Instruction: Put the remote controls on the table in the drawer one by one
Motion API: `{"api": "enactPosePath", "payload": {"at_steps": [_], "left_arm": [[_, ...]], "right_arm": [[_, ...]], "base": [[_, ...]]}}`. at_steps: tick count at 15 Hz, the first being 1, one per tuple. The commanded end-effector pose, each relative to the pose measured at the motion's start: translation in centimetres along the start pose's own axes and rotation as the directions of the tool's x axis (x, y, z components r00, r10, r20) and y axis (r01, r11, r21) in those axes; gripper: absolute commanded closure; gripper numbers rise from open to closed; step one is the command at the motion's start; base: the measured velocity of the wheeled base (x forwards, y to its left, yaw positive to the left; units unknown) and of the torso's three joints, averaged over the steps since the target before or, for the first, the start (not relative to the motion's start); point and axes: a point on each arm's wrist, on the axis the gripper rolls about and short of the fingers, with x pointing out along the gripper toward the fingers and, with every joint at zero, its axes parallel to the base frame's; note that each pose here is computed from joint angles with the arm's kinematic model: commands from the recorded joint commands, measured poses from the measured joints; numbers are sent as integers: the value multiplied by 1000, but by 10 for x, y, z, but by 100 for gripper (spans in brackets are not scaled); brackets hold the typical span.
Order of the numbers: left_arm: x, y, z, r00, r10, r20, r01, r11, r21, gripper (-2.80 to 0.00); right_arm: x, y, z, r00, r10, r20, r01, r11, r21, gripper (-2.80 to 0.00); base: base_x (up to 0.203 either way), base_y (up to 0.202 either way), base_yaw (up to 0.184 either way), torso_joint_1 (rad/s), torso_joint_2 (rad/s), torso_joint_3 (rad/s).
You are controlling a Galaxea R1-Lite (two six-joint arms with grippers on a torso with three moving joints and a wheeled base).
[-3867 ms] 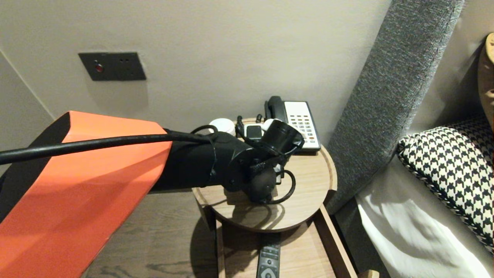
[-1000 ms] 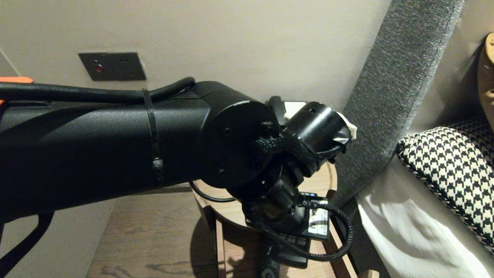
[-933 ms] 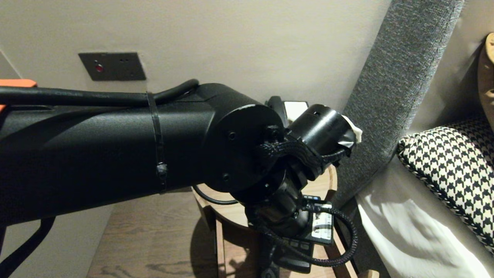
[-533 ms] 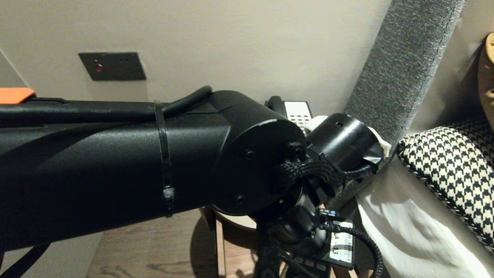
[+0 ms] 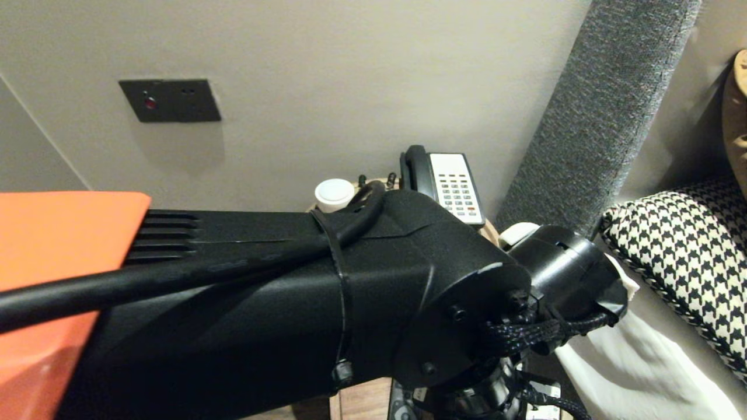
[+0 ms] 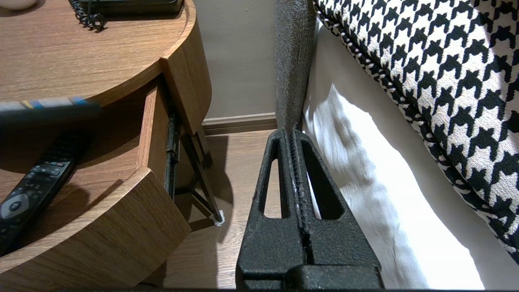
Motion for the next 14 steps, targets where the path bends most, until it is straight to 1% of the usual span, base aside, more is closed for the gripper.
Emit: {"api": "enactPosePath", "payload": {"at_steps": [1,7,10,12,14], "left_arm": [[19,-2,-4,999,26,-37,-26,1000,4,0],[43,-1,-9,994,79,-78,-79,997,-5,0],[57,2,-10,987,147,-63,-149,988,-37,0],[63,4,-10,983,172,-60,-175,983,-49,0],[72,8,-8,974,225,-32,-227,971,-70,0]], "right_arm": [[2,0,-11,999,0,-39,0,1000,-1,0],[2,0,-11,999,0,-39,0,1000,-1,0],[2,0,-11,999,0,-39,0,1000,-2,0],[2,0,-11,999,0,-39,0,1000,-1,0],[2,0,-11,999,0,-39,0,1000,-1,0]], "base": [[0,0,0,0,0,0],[0,0,0,0,0,0],[0,0,0,0,0,0],[0,0,0,0,0,0],[0,0,0,0,0,0]]}}
